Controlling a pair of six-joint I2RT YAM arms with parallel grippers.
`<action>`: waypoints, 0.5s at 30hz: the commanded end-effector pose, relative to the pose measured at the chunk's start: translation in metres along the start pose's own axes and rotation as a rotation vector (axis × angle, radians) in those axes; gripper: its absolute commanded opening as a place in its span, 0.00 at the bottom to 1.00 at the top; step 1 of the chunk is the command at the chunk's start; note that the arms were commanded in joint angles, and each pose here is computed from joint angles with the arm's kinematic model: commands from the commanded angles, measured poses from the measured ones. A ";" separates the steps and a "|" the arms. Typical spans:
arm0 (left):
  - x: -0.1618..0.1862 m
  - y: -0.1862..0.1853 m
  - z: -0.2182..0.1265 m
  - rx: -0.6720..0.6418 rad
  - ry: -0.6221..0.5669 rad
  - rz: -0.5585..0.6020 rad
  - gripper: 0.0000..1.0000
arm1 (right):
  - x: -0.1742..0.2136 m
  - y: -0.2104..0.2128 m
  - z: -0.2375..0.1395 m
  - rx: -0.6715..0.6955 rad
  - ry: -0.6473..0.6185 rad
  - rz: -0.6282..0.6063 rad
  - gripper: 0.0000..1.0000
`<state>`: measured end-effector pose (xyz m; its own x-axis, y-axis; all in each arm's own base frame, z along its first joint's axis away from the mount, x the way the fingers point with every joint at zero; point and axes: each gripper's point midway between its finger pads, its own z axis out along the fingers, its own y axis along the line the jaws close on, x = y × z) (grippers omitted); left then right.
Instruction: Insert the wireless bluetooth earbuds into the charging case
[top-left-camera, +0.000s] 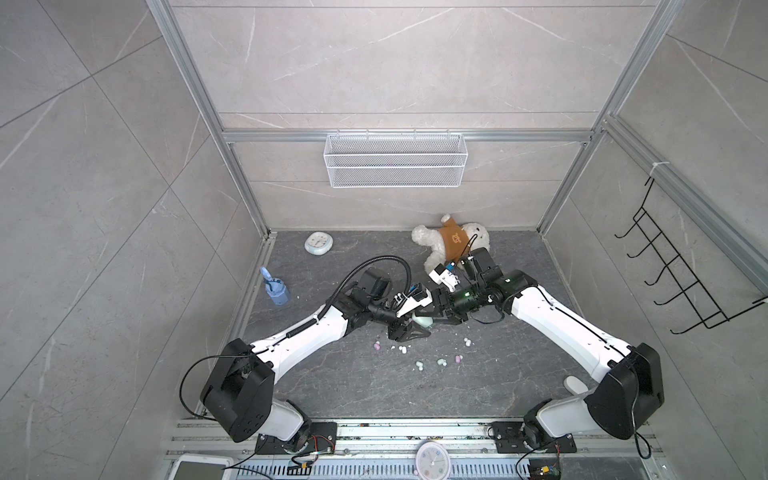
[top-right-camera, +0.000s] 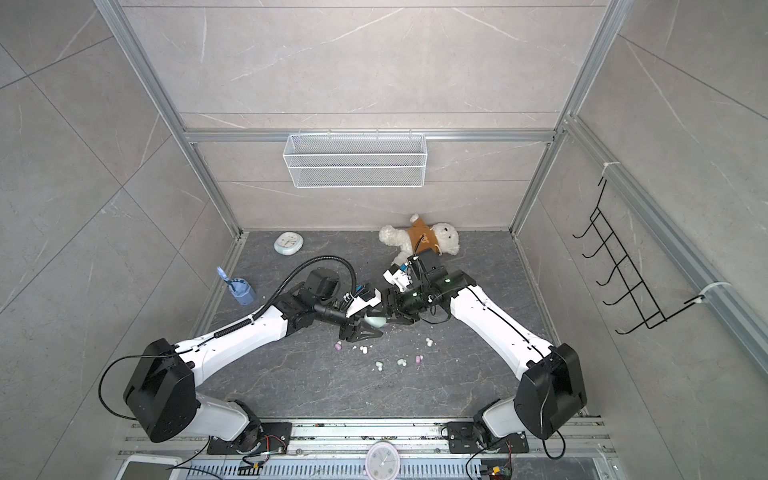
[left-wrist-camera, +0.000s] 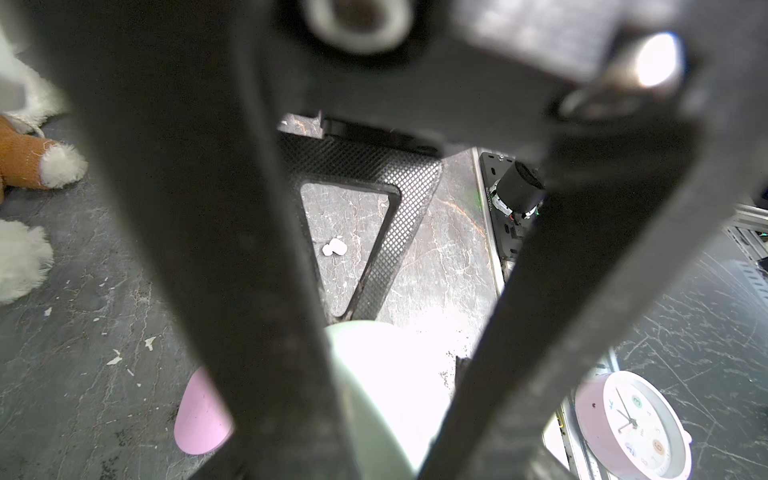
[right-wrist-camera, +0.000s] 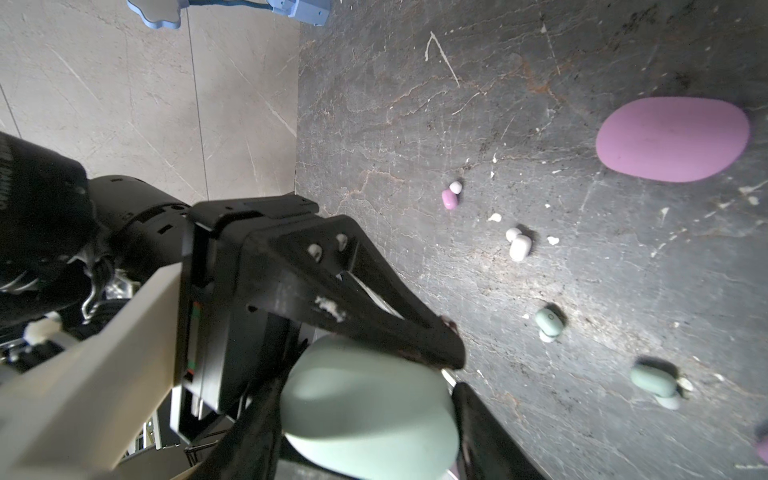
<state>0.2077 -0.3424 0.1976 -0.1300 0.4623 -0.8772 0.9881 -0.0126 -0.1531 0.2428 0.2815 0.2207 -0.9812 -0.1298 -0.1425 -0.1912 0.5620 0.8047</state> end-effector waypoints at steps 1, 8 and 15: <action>-0.014 -0.013 -0.007 0.010 -0.044 0.078 0.59 | -0.006 0.005 0.003 -0.025 -0.012 -0.008 0.39; -0.014 -0.013 -0.009 -0.010 -0.050 0.100 0.57 | -0.007 0.005 0.003 -0.026 -0.013 0.002 0.39; -0.017 -0.011 -0.010 -0.023 -0.064 0.106 0.53 | -0.008 0.005 0.003 -0.024 -0.015 0.008 0.38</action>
<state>0.2094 -0.3379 0.1989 -0.0990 0.4540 -0.8855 0.9945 0.0147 -0.1036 0.2411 0.2855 0.2239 -0.9842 -0.1284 -0.1222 -0.1729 0.5429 0.8218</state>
